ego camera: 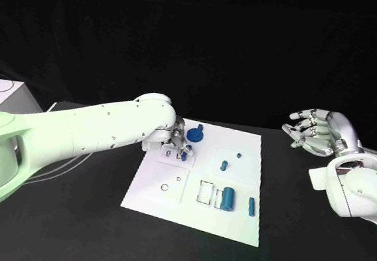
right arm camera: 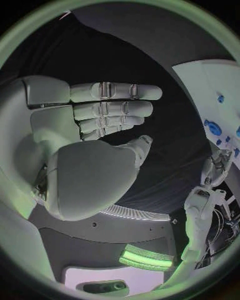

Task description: Assemble the parts on the task board

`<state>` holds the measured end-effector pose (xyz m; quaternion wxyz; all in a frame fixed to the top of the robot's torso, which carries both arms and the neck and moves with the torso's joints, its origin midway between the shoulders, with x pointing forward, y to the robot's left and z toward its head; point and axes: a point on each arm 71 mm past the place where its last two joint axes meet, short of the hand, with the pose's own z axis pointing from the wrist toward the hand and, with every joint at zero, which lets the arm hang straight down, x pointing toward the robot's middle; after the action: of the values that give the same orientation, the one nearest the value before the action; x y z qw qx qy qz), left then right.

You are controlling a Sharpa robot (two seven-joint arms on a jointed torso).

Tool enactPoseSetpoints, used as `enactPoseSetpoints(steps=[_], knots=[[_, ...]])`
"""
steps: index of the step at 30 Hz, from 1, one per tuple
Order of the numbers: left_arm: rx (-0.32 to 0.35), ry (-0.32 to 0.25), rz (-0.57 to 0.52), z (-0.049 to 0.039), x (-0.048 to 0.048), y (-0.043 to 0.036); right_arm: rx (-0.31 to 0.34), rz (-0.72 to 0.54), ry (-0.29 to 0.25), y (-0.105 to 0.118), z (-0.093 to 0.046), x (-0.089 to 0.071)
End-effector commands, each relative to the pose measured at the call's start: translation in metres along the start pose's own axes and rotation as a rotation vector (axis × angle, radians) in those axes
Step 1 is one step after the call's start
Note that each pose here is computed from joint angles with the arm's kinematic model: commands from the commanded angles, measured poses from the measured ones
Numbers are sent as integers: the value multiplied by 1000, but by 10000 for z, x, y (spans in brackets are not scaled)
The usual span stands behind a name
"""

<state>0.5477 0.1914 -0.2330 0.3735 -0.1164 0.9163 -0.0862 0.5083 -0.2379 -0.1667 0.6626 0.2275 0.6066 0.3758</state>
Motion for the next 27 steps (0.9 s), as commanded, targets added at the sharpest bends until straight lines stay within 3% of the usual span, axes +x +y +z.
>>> enactPoseSetpoints(steps=[1,27], knots=[[6,27,-7,4,19,-16,-20,-14,12,13,0,22],[18,66,-8,22,81,-67,-21,-46,6,-6,3,38]])
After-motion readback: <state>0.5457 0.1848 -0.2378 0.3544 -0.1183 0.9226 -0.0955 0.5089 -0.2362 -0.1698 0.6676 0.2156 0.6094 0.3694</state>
